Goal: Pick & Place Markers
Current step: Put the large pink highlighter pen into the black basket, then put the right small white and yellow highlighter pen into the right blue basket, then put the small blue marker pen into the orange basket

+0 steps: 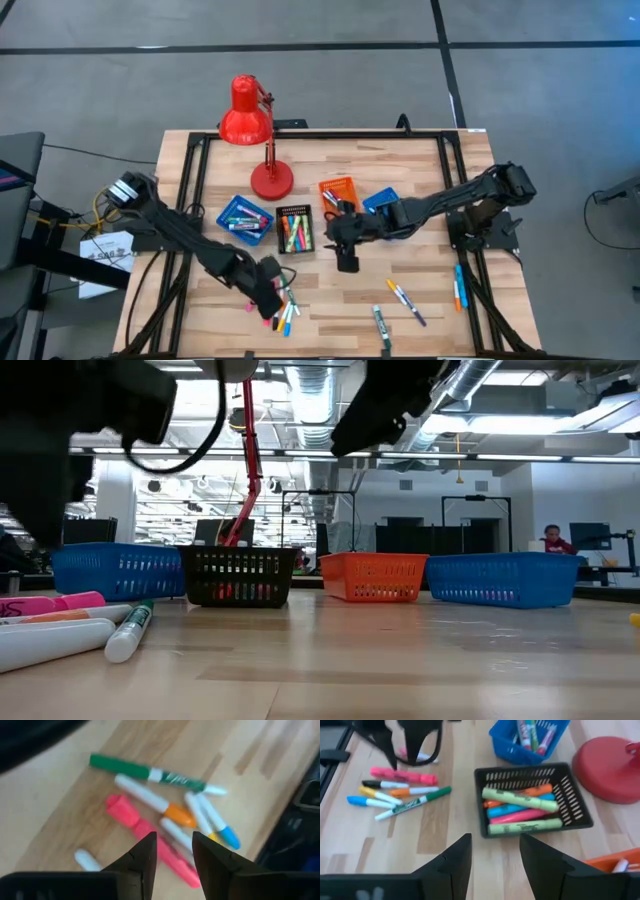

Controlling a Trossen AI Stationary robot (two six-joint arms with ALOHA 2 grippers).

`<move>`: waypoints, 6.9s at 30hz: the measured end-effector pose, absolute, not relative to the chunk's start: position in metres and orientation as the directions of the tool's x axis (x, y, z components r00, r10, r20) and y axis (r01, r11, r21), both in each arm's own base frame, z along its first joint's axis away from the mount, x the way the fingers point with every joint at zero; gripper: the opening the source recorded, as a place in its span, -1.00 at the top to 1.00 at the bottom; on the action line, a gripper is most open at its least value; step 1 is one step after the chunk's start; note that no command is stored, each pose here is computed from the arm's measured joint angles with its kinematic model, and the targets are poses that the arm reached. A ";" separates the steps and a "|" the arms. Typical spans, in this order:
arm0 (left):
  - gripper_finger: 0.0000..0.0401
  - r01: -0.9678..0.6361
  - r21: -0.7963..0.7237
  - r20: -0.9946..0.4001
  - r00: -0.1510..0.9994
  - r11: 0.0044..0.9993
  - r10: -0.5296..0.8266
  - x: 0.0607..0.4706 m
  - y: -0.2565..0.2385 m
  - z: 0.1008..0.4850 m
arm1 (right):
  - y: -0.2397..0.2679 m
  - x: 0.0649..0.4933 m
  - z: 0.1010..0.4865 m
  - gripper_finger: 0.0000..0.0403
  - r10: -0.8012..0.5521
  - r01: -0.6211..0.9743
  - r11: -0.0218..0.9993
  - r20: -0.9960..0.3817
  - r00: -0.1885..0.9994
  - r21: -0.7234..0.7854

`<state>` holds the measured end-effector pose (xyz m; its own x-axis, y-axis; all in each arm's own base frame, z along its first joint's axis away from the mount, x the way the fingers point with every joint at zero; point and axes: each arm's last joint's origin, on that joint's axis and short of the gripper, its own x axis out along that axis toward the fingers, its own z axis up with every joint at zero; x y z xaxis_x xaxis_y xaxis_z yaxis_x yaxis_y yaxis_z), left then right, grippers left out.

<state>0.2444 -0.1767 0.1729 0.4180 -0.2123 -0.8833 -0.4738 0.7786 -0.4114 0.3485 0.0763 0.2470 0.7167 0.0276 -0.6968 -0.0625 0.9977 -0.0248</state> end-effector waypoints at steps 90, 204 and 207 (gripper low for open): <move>0.39 -0.450 -0.093 -0.589 0.744 0.888 0.315 0.235 -0.032 0.234 | 0.141 0.323 0.188 0.30 -0.055 0.695 0.709 -0.973 0.223 0.119; 0.39 -0.404 -0.088 -0.588 0.758 0.910 0.280 0.229 -0.027 0.215 | 0.016 0.276 0.183 0.36 -0.403 0.670 0.671 -0.915 -0.031 -0.318; 0.39 -0.404 -0.088 -0.589 0.758 0.910 0.280 0.229 -0.027 0.215 | 0.026 0.273 0.196 0.24 -0.310 0.664 0.700 -0.949 -0.052 -0.265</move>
